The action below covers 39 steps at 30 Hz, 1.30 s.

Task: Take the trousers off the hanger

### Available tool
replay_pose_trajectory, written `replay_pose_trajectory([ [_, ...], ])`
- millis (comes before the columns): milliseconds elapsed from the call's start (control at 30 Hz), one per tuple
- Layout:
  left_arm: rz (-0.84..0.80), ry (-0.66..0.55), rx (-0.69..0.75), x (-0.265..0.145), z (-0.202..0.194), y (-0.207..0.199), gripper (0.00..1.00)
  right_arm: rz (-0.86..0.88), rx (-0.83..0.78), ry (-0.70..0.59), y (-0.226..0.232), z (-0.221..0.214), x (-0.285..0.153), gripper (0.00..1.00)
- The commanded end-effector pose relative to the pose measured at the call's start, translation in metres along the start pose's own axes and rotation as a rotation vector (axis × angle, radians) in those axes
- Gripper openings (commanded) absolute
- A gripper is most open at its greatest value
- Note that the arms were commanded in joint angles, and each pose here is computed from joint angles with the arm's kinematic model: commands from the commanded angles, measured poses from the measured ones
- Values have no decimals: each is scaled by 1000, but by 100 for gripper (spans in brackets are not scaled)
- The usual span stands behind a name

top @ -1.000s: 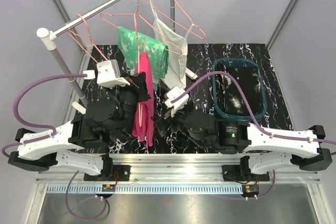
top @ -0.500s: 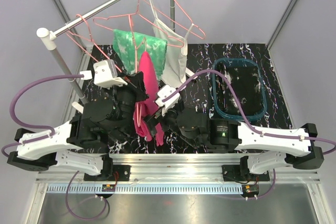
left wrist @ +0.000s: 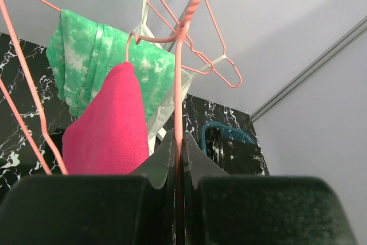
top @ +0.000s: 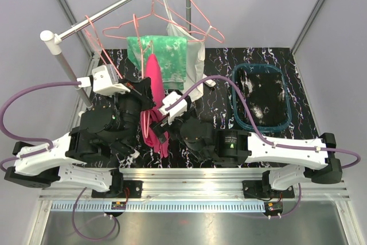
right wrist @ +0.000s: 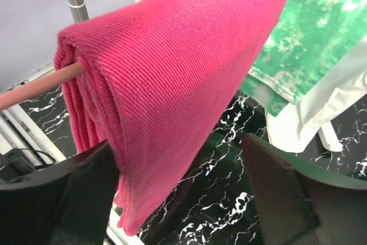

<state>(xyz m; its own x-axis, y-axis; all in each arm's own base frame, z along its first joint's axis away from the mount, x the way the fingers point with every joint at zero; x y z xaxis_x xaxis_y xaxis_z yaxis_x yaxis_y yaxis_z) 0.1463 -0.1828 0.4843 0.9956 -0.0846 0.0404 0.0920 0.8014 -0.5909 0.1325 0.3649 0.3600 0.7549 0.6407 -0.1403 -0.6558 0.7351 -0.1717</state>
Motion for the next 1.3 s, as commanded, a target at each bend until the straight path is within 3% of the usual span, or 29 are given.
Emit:
replay_pose_trajectory([
  [0, -2, -27, -192, -2, 30, -2, 0, -63, 3, -38, -19, 12, 0, 87],
  [233, -7, -23, -191, -2, 28, -4, 0, -35, -55, -21, -18, 3, 13, 84],
  [433, -10, -21, -176, -2, 27, -6, 0, -5, -198, 18, -12, 2, 22, 76],
  [533, -7, -22, -159, -2, 29, -6, 0, 36, -240, 10, -10, 5, 21, 77],
  [633, -17, -18, -169, -2, 29, -6, 0, -18, -237, -20, -17, 13, 23, 77],
  [767, -38, -5, -191, -3, 26, -9, 0, -149, -198, -78, -27, 19, 35, 70],
  [967, -62, 13, -207, -4, 22, -13, 0, -132, -109, -163, -26, 23, 44, 69],
  [1167, -78, 23, -225, -5, 25, -13, 0, -79, -12, -294, -28, 36, 48, 59],
  [1267, -84, 29, -225, -6, 24, -13, 0, -100, -31, -310, -33, 35, 51, 36],
])
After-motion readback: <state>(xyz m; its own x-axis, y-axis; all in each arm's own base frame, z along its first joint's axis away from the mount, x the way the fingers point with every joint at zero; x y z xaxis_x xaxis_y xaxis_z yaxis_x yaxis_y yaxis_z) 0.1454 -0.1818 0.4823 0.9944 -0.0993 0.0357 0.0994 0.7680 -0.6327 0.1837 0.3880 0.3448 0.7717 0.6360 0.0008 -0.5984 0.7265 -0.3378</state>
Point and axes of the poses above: each gripper's point midway between its finger pads, its own x axis out along the fingers, its own y axis along the line the jaws close on, z = x × y, the point moved 4 cm from there along -x, back along the fingers, and after that the axes turned 6 degrees about -x, right-handed, at the moved point
